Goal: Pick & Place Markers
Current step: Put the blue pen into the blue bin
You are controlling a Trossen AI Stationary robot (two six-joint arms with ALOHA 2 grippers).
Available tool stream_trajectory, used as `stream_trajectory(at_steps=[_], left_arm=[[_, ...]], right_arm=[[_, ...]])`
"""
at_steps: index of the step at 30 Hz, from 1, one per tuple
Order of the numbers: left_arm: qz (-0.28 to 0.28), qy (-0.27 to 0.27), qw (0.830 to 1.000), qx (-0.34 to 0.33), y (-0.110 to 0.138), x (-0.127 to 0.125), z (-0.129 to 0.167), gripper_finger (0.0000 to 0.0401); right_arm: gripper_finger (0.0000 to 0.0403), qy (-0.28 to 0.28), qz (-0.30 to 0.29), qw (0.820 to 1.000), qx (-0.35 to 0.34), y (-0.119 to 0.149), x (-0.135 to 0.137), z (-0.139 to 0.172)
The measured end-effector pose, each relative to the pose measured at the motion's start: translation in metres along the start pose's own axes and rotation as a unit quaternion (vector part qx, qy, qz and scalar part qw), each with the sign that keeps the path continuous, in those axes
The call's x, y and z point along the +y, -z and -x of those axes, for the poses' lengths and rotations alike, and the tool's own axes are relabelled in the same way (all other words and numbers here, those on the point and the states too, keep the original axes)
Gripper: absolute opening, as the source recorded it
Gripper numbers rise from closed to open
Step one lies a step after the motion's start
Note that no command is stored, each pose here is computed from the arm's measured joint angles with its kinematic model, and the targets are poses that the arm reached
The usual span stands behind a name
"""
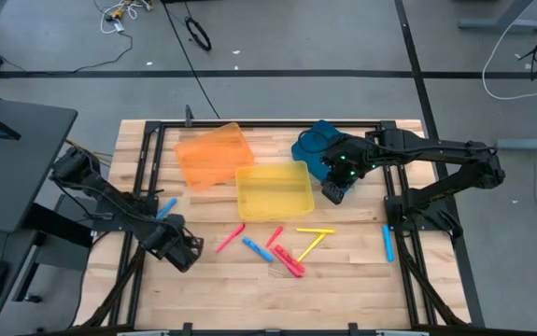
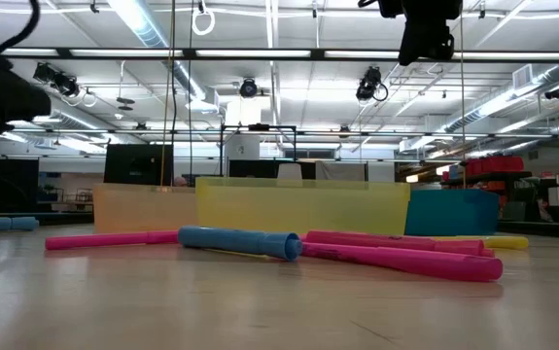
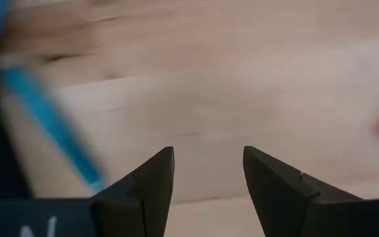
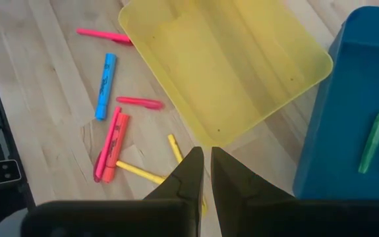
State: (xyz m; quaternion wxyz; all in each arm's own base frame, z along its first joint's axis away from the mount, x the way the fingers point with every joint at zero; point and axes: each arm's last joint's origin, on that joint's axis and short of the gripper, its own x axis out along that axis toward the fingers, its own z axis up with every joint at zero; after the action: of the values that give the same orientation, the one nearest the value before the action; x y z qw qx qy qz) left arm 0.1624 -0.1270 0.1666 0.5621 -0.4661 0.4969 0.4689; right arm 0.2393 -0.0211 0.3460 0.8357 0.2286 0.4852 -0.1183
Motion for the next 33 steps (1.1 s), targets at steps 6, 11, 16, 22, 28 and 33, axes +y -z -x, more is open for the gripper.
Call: stream_trajectory(at_steps=[6, 11, 16, 22, 28, 33], left_arm=[[0.130, -0.056, 0.990, -0.022, 0.001, 0.014, 0.001, 0.0188], [0.143, -0.122, 0.982, -0.035, 0.000, 0.026, 0.004, 0.0188], [0.140, -0.144, 0.978, -0.049, 0.000, 0.032, 0.005, 0.0188], [0.136, -0.149, 0.977, -0.062, 0.005, 0.030, -0.002, 0.0188], [0.128, -0.149, 0.978, -0.064, 0.017, 0.022, -0.022, 0.0188], [0.126, -0.166, 0.974, -0.083, 0.019, 0.021, -0.032, 0.0188]], right_arm=[[0.0034, 0.000, -0.013, 1.000, 0.000, 0.000, 0.000, 0.000], [0.0034, 0.000, -0.015, 1.000, 0.000, 0.000, 0.000, 0.000], [0.0034, 0.000, -0.026, 1.000, -0.001, 0.000, 0.000, 0.000], [0.0034, -0.002, -0.036, 0.999, -0.004, -0.001, 0.000, 0.000], [0.0034, -0.003, -0.039, 0.999, -0.006, -0.001, 0.001, 0.000], [0.0034, -0.007, -0.039, 0.999, -0.010, -0.002, 0.001, 0.000]])
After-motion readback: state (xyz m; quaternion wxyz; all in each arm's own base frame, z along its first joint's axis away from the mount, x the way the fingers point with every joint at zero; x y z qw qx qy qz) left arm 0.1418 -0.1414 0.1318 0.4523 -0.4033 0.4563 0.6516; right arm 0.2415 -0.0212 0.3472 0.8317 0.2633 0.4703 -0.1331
